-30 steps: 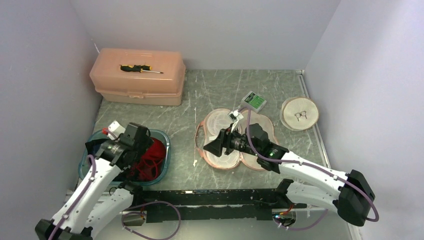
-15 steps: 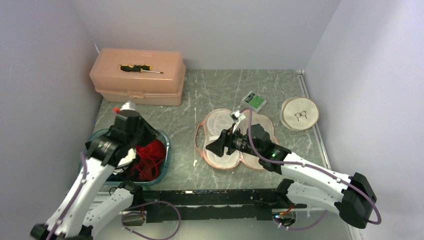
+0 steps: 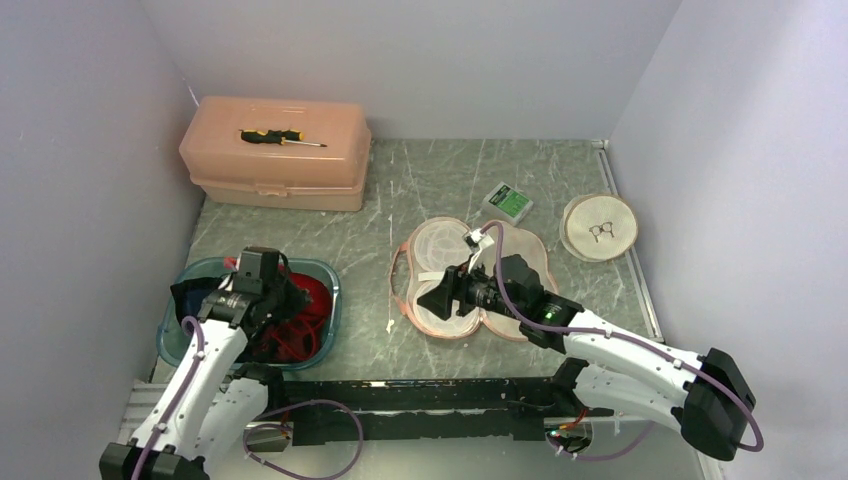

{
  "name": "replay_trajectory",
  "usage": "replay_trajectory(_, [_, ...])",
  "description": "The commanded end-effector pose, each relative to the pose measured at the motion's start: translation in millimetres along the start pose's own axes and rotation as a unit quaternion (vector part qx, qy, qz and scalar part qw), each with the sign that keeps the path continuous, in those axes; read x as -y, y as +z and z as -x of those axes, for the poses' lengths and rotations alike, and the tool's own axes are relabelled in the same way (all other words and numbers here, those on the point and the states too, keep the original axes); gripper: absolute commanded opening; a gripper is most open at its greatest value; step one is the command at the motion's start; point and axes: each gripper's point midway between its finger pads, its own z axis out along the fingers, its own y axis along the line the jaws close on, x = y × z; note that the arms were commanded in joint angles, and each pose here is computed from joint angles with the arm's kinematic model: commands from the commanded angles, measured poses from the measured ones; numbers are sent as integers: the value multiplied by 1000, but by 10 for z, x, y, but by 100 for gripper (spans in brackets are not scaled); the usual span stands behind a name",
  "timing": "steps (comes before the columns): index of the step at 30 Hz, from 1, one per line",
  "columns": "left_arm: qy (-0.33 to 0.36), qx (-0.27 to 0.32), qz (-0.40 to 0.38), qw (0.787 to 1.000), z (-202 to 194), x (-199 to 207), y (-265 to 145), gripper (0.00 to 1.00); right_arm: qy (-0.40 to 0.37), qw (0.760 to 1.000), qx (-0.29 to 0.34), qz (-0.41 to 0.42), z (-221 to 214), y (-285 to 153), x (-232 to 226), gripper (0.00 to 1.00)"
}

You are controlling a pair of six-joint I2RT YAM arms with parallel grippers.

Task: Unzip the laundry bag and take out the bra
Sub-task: Place the bra in the bin.

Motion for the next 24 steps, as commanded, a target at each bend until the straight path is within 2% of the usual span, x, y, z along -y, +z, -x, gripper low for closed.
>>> replay_trajectory(1, [-72, -6, 47, 996, -113, -303, 112, 3, -13, 1000, 15, 7, 76, 10, -40, 68])
replay_trajectory(6, [-101, 29, 78, 991, -73, -539, 131, 3, -11, 1000, 16, 4, 60, -9, -20, 68])
replay_trajectory(11, [-126, 28, 133, 983, -152, -813, 211, 3, -10, 1000, 18, -2, 53, -38, 3, 68])
replay_trajectory(15, [-129, 45, 136, 981, -90, -825, 180, 3, -15, 1000, 23, -14, 94, -88, 23, 69])
replay_trajectory(18, [-107, 67, 108, 986, 78, -647, 48, 3, -23, 999, 35, -32, 182, -158, 46, 71])
replay_trajectory(21, [-73, 88, 56, 992, 286, -323, -184, 9, -30, 997, 48, -60, 278, -265, 95, 75])
replay_trajectory(22, [-58, 93, 32, 993, 354, -185, -277, 13, -32, 996, 55, -70, 326, -310, 107, 76])
replay_trajectory(24, [-30, 99, -20, 994, 463, 107, -462, 27, -36, 991, 75, -101, 436, -414, 177, 78])
